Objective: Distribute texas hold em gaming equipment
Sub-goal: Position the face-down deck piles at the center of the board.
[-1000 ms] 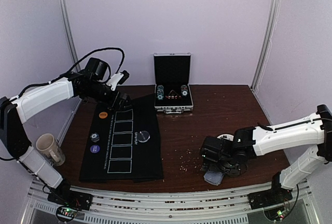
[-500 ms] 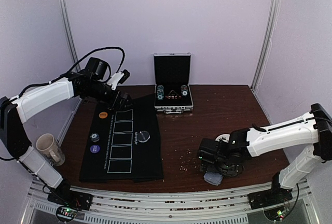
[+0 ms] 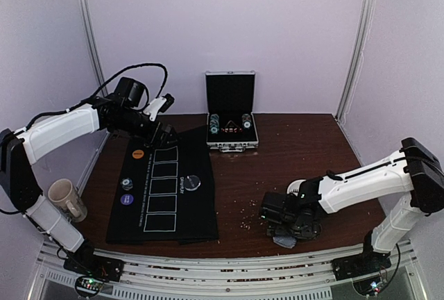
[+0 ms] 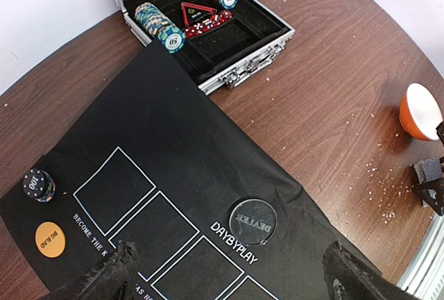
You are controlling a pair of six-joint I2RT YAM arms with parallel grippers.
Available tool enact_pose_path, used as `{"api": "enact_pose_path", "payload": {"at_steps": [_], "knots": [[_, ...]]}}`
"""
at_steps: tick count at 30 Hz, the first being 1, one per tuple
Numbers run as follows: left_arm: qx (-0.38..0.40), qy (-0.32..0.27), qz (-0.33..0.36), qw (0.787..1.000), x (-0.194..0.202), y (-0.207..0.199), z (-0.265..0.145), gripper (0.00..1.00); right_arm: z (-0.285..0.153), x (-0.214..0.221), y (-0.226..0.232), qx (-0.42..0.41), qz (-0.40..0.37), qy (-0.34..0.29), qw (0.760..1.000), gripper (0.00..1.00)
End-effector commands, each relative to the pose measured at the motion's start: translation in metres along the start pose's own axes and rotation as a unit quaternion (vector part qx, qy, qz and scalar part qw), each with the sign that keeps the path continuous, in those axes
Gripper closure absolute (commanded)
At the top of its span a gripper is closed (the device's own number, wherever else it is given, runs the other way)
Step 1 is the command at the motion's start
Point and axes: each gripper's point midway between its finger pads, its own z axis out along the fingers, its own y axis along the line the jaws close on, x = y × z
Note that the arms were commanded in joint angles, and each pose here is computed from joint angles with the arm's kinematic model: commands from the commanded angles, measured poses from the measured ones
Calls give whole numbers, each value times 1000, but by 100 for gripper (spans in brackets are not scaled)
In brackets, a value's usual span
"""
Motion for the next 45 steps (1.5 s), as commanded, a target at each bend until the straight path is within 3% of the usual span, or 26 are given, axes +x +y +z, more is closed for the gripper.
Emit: {"api": "enact_pose_path", "payload": {"at_steps": [1, 7, 12, 17, 23, 26, 29, 36, 45], "knots": [[7, -13, 8, 1000, -7, -3, 3, 5, 5, 9, 6, -12, -23, 18, 999, 6], [10, -15, 8, 1000, -7, -4, 2, 5, 5, 14, 48, -66, -83, 38, 994, 27], [5, -21, 12, 1000, -9, -4, -4, 5, 10, 20, 82, -72, -187, 61, 978, 36], [3, -30, 17, 999, -11, -6, -11, 4, 14, 25, 125, -84, -312, 77, 943, 42], [6, -50, 25, 998, -15, -11, -22, 4, 26, 27, 149, -58, -454, 92, 884, 43], [3, -57, 31, 998, -16, -11, -27, 4, 27, 28, 154, -56, -505, 98, 856, 40], [0, -67, 38, 997, -17, -11, -30, 3, 24, 27, 158, -60, -532, 96, 839, 30], [18, -93, 63, 994, -21, -20, -35, 2, -3, 4, 173, -75, -537, 41, 840, 1], [107, -142, 166, 970, -32, -73, -46, 2, -70, -26, 180, -150, -498, -47, 853, 0]]}}
